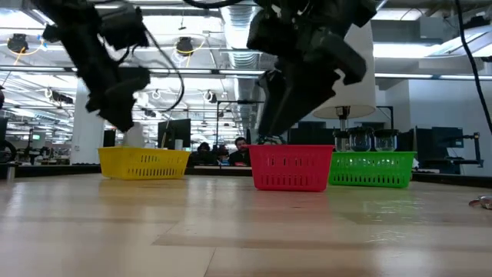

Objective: Pick & Place Office items
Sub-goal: Put the white wristwatch into the yellow bin, then put the black digital clock into the red bin

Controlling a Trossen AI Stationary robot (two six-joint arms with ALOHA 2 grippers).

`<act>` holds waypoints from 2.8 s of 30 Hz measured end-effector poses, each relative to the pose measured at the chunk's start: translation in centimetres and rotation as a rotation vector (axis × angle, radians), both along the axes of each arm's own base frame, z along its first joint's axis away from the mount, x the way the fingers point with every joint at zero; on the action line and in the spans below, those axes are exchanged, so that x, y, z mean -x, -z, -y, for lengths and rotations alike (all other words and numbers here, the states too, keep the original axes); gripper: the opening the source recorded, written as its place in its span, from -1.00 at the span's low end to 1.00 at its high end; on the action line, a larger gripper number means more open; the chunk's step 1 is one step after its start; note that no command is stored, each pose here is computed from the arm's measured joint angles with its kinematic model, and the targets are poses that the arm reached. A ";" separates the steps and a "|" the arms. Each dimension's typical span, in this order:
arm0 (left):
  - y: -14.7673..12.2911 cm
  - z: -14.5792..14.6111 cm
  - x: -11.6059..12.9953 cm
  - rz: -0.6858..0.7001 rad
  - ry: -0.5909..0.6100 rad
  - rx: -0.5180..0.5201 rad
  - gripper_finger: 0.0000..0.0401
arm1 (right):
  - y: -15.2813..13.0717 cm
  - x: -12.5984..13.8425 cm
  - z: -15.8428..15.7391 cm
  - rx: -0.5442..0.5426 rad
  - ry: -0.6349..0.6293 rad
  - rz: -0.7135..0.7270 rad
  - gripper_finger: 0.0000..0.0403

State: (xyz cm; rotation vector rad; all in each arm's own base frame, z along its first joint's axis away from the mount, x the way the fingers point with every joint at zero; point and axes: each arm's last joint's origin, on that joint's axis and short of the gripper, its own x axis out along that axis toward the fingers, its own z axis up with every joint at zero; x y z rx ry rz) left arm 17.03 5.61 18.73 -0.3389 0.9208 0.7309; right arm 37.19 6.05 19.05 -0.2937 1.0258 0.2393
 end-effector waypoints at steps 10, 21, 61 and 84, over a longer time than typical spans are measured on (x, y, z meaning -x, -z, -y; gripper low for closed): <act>1.2 0.0 0.7 -0.065 -0.025 -0.061 -0.58 | -0.6 0.1 0.0 0.000 -0.003 0.017 -0.04; 1.1 -0.1 0.6 -0.051 -0.033 -0.066 -0.20 | -1.4 2.7 -1.7 -0.005 0.009 -0.142 -0.04; -3.7 8.2 -4.4 0.683 0.478 0.080 -0.21 | 0.1 16.2 -9.6 -0.281 0.570 -0.233 -0.04; -11.9 17.2 -8.0 0.601 0.788 -0.122 -0.21 | 1.1 13.2 -6.3 -0.331 0.432 -0.139 -0.04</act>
